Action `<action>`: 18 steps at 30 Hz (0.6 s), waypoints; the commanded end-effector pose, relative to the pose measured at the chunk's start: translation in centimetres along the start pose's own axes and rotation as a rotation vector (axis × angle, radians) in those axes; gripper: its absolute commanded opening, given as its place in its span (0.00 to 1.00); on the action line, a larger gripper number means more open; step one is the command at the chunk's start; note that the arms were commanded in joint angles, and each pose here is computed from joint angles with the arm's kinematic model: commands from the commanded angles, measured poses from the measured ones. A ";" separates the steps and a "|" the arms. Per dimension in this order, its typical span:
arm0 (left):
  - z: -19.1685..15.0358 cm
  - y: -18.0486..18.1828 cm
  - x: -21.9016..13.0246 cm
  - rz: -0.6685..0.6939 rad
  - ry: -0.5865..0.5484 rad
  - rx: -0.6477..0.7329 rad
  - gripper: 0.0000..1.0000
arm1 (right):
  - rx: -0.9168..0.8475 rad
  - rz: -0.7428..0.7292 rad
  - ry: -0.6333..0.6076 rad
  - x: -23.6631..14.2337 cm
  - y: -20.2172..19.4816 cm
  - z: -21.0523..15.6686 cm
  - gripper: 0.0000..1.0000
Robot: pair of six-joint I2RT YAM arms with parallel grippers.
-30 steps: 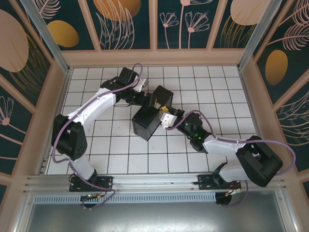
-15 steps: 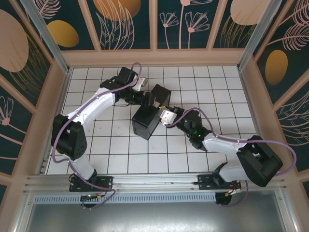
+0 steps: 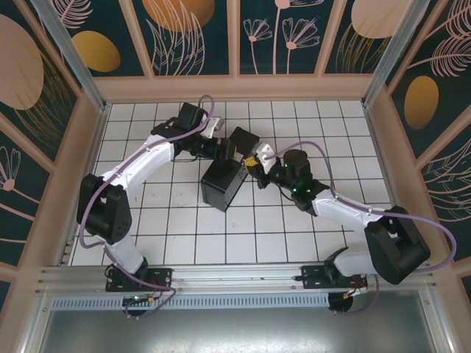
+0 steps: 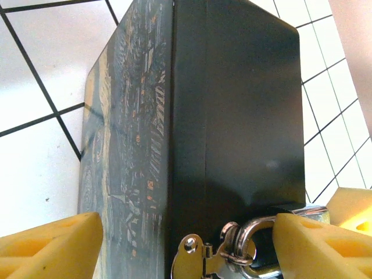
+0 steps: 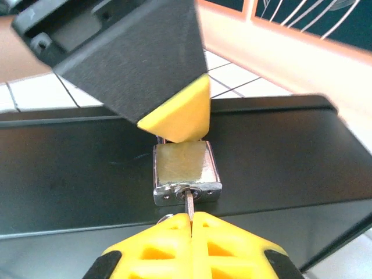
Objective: Unlock the padlock with the key
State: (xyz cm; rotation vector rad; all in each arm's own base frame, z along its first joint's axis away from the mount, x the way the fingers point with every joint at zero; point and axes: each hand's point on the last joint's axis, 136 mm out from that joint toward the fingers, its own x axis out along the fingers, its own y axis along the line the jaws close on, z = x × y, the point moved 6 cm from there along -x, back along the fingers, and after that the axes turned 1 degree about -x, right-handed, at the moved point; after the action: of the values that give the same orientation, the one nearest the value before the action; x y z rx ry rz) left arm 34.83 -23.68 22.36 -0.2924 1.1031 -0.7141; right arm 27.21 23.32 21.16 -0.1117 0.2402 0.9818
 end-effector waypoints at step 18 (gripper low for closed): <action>-1.3 -1.1 0.3 -0.062 0.048 0.012 0.76 | 1.058 0.376 -0.171 -0.2 -1.1 1.7 0.00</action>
State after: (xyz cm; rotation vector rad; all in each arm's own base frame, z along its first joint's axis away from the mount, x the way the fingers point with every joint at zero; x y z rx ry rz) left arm 34.97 -23.72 22.39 -0.2962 1.0933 -0.7208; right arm 28.41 22.57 20.53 0.8587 0.6492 1.0387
